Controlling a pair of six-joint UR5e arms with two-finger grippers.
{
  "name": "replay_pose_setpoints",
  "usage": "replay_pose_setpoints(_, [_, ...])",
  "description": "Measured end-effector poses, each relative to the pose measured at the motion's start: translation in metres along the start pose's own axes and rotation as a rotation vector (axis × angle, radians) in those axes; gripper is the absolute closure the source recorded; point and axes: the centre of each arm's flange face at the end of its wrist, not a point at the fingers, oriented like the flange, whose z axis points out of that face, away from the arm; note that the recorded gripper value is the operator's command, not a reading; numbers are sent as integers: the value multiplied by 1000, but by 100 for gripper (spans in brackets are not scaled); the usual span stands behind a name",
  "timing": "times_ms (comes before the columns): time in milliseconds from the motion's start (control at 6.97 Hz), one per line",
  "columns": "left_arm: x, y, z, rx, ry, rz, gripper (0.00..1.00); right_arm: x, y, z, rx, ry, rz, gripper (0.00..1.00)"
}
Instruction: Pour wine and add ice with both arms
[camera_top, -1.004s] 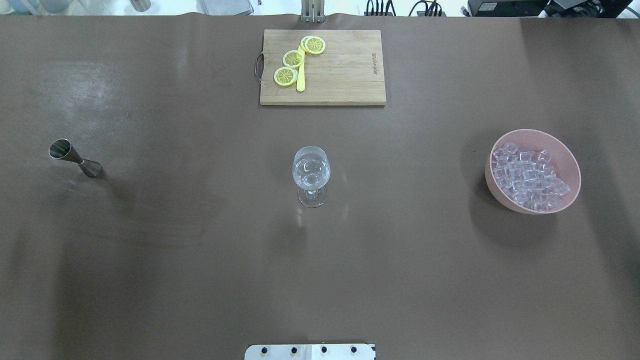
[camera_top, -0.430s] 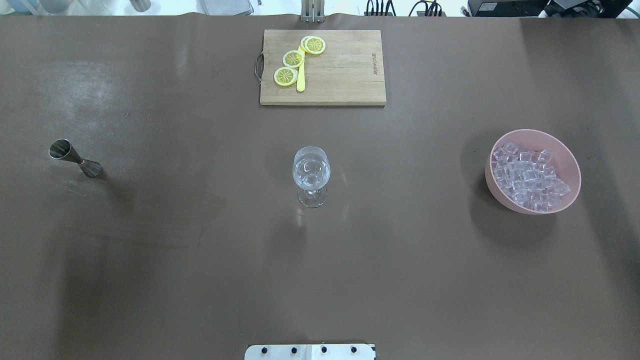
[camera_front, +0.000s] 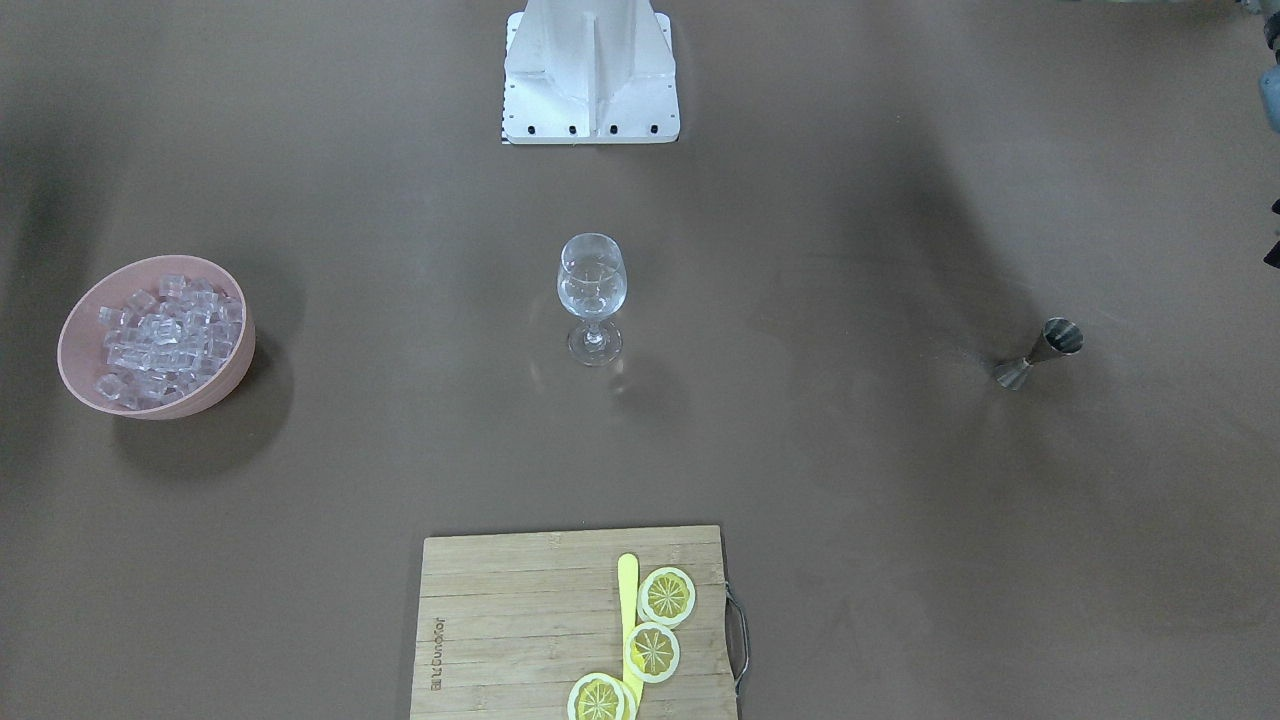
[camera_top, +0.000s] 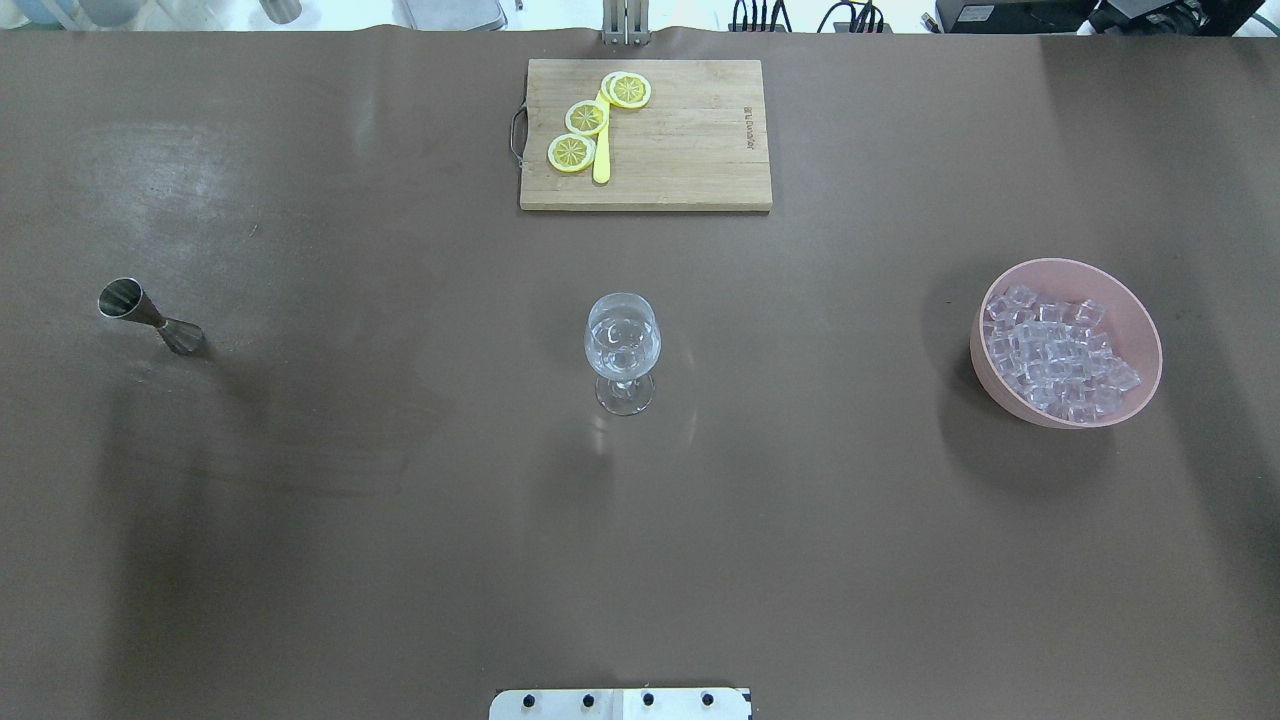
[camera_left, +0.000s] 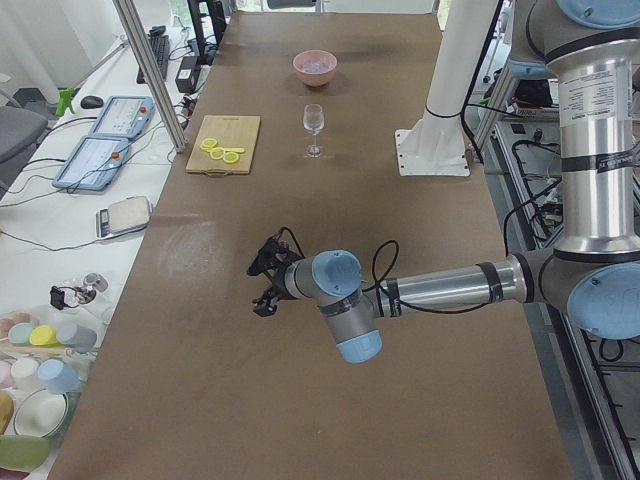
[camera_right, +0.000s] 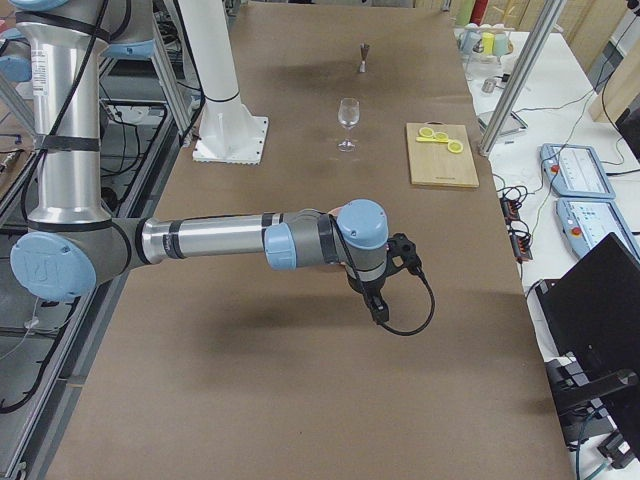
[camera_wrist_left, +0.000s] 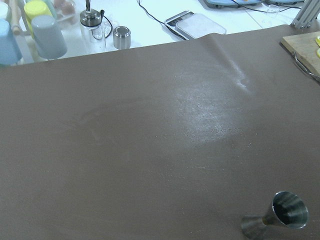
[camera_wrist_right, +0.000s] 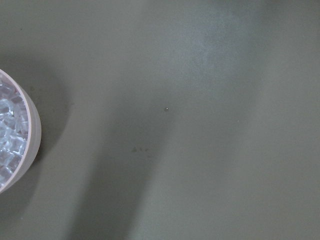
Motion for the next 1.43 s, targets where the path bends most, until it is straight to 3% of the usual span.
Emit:
replay_pose_setpoints(430, [20,11,27,27,52,82,2,-19,-20,-15,36,-8,52,0])
replay_pose_setpoints(1004, [52,20,51,160,58,197,2,-26,-21,-19,43,-13,64,0])
replay_pose_setpoints(1291, [39,43,62,159,-5,137,2,-25,-16,-16,37,-22,73,0])
replay_pose_setpoints(1434, [38,56,70,123,10,68,2,-25,-12,-14,34,-29,77,0])
